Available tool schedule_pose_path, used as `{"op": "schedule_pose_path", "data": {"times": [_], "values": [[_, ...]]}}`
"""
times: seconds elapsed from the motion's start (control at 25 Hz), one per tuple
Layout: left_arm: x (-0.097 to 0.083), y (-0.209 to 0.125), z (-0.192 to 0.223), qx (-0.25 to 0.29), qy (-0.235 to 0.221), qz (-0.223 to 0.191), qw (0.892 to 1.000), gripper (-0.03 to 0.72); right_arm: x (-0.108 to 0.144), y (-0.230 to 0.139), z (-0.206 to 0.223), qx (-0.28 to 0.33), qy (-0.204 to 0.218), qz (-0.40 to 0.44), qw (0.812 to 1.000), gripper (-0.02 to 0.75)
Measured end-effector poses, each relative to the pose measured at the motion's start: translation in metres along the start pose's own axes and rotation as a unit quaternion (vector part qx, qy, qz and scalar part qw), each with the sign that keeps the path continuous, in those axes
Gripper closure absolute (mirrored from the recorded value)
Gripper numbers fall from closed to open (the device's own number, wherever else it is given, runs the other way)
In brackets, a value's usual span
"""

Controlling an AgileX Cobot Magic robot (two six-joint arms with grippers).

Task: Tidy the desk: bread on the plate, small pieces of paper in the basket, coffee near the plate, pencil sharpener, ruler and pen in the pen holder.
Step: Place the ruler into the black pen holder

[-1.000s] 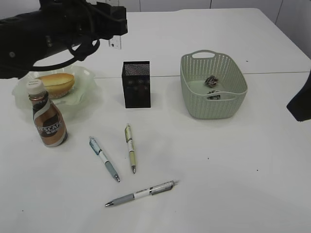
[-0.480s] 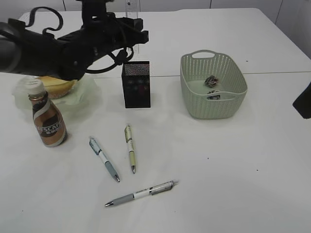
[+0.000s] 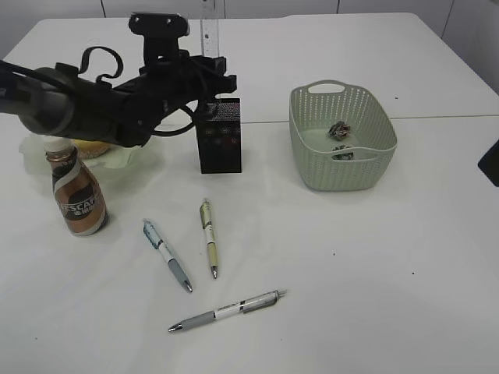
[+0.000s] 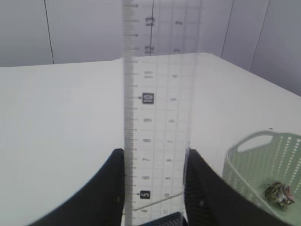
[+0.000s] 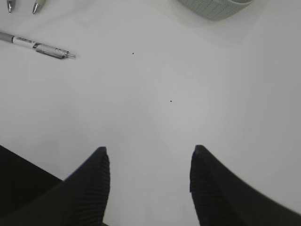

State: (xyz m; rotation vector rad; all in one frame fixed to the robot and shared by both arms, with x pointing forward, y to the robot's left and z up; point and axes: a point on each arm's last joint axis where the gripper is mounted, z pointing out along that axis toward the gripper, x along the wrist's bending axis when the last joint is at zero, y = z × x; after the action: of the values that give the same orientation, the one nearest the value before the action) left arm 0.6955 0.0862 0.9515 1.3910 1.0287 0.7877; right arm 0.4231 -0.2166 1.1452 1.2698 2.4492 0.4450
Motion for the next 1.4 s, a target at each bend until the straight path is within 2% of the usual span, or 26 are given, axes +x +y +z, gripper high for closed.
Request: {"op": "schedule_pose_path", "data": {"times": [0.24, 0.96, 1.4], "values": [[0.003, -0.016, 0.003, 0.017, 0.004, -0.008, 1.000, 0.428, -0.001, 0.000, 0.000, 0.001, -0.004, -0.002, 1.000, 0.333], [0.003, -0.019, 0.003, 0.028, 0.001, -0.017, 0.999, 0.428, -0.001, 0.000, 0.000, 0.001, -0.005, -0.002, 1.000, 0.333], [-0.001, -0.023, 0.003, 0.046, -0.012, -0.003, 0.999, 0.418, -0.001, 0.000, 0.000, 0.002, -0.005, -0.002, 1.000, 0.333]]}}
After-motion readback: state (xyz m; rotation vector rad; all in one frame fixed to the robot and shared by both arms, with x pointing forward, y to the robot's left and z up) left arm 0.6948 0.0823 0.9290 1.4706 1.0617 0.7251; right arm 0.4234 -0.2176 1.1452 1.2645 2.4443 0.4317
